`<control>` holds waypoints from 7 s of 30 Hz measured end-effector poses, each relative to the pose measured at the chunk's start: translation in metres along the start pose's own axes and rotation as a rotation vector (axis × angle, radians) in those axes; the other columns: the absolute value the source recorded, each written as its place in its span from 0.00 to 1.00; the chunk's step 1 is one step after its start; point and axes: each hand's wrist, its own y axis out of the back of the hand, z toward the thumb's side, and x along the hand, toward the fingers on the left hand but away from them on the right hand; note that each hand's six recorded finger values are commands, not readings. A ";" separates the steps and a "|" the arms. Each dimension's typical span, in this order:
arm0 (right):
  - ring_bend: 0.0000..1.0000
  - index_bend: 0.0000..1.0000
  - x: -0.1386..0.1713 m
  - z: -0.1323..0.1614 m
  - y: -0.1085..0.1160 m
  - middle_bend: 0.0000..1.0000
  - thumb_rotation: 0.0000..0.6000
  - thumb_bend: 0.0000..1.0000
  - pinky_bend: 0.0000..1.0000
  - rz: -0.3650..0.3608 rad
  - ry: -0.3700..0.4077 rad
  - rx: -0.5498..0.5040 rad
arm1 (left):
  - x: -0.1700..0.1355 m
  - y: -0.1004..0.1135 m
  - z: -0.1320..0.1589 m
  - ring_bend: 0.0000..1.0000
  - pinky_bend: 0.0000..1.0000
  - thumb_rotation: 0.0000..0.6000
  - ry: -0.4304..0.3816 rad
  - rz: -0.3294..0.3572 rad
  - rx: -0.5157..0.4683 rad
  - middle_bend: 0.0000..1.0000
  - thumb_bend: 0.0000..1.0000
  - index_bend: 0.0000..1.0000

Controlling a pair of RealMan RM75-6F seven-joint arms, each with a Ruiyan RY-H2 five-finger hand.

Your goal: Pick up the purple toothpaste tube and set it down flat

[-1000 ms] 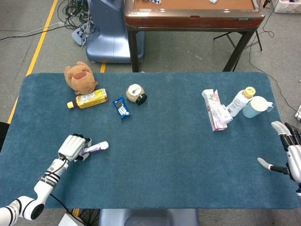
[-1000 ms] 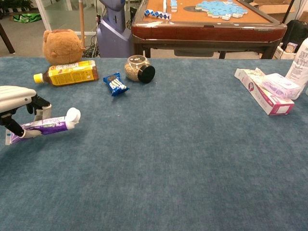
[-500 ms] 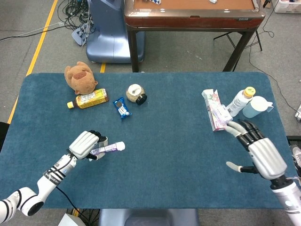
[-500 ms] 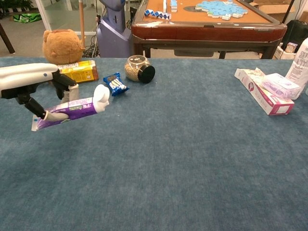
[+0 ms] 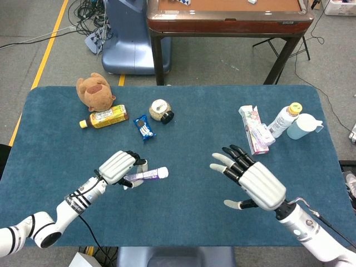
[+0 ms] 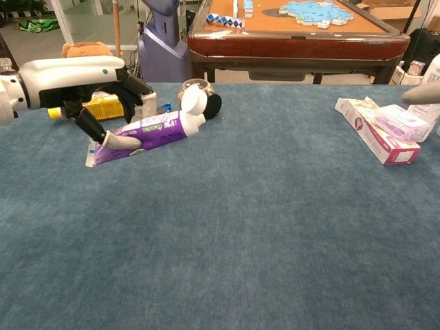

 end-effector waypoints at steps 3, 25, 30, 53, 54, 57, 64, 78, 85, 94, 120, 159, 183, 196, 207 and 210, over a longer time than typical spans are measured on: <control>0.00 0.20 -0.012 0.009 -0.005 0.11 0.83 0.16 0.00 0.007 0.027 0.011 | 0.005 0.002 0.004 0.40 0.36 1.00 -0.001 -0.004 -0.015 0.62 0.45 0.55; 0.00 0.21 -0.068 0.041 -0.037 0.11 0.81 0.16 0.00 0.095 0.092 0.028 | 0.020 0.007 0.026 0.40 0.36 1.00 -0.013 -0.023 -0.065 0.62 0.45 0.55; 0.00 0.21 -0.075 0.042 -0.042 0.11 0.80 0.16 0.00 0.111 0.090 0.047 | 0.021 0.009 0.027 0.40 0.36 1.00 -0.014 -0.023 -0.068 0.62 0.45 0.55; 0.00 0.22 -0.088 0.024 -0.062 0.11 0.81 0.16 0.00 0.160 0.021 0.072 | 0.017 0.014 0.016 0.40 0.36 1.00 0.009 -0.009 -0.092 0.63 0.45 0.56; 0.00 0.22 -0.088 0.023 -0.062 0.11 0.81 0.16 0.00 0.160 0.018 0.069 | 0.016 0.015 0.016 0.40 0.36 1.00 0.011 -0.008 -0.096 0.63 0.45 0.56; 0.00 0.22 -0.087 0.019 -0.064 0.11 0.80 0.16 0.00 0.161 0.006 0.058 | 0.015 0.016 0.012 0.40 0.36 1.00 0.017 -0.002 -0.108 0.63 0.45 0.56; 0.00 0.22 -0.088 0.017 -0.074 0.11 0.81 0.16 0.00 0.176 0.000 0.027 | 0.011 0.020 0.008 0.41 0.36 1.00 0.023 0.014 -0.128 0.63 0.45 0.56; 0.00 0.22 -0.089 0.022 -0.070 0.11 0.81 0.17 0.00 0.140 0.005 -0.050 | -0.002 0.025 0.003 0.41 0.37 1.00 0.020 0.061 -0.172 0.63 0.45 0.56; 0.00 0.21 -0.084 0.018 -0.046 0.10 0.80 0.14 0.00 0.059 0.007 -0.202 | -0.013 0.019 0.003 0.47 0.43 1.00 -0.005 0.095 -0.164 0.63 0.45 0.56; 0.00 0.00 -0.099 0.028 -0.043 0.00 0.81 0.01 0.00 0.011 0.041 -0.385 | -0.010 0.013 0.020 0.52 0.49 1.00 -0.071 0.114 -0.171 0.64 0.45 0.56; 0.00 0.00 -0.137 0.049 -0.077 0.00 0.80 0.00 0.00 -0.024 0.086 -0.769 | 0.006 0.016 0.034 0.52 0.49 1.00 -0.094 0.127 -0.209 0.65 0.45 0.56; 0.00 0.00 -0.153 0.074 -0.091 0.00 0.79 0.00 0.00 -0.105 0.173 -0.985 | 0.010 0.028 0.030 0.52 0.49 1.00 -0.101 0.160 -0.266 0.65 0.45 0.56; 0.00 0.00 -0.146 0.080 -0.089 0.00 0.79 0.00 0.00 -0.092 0.205 -0.988 | 0.009 0.037 0.028 0.52 0.49 1.00 -0.109 0.190 -0.271 0.65 0.45 0.56; 0.00 0.00 -0.139 0.058 -0.066 0.00 0.79 0.00 0.00 -0.169 0.203 -0.939 | -0.001 0.036 0.021 0.52 0.49 1.00 -0.114 0.203 -0.220 0.65 0.45 0.56; 0.00 0.00 -0.126 0.028 -0.046 0.00 0.79 0.00 0.00 -0.209 0.164 -0.862 | -0.004 0.020 0.002 0.51 0.49 1.00 -0.064 0.129 -0.130 0.65 0.45 0.56; 0.00 0.00 -0.121 0.019 -0.041 0.00 0.79 0.00 0.00 -0.210 0.145 -0.817 | -0.005 0.012 -0.006 0.50 0.49 1.00 -0.043 0.091 -0.071 0.64 0.45 0.55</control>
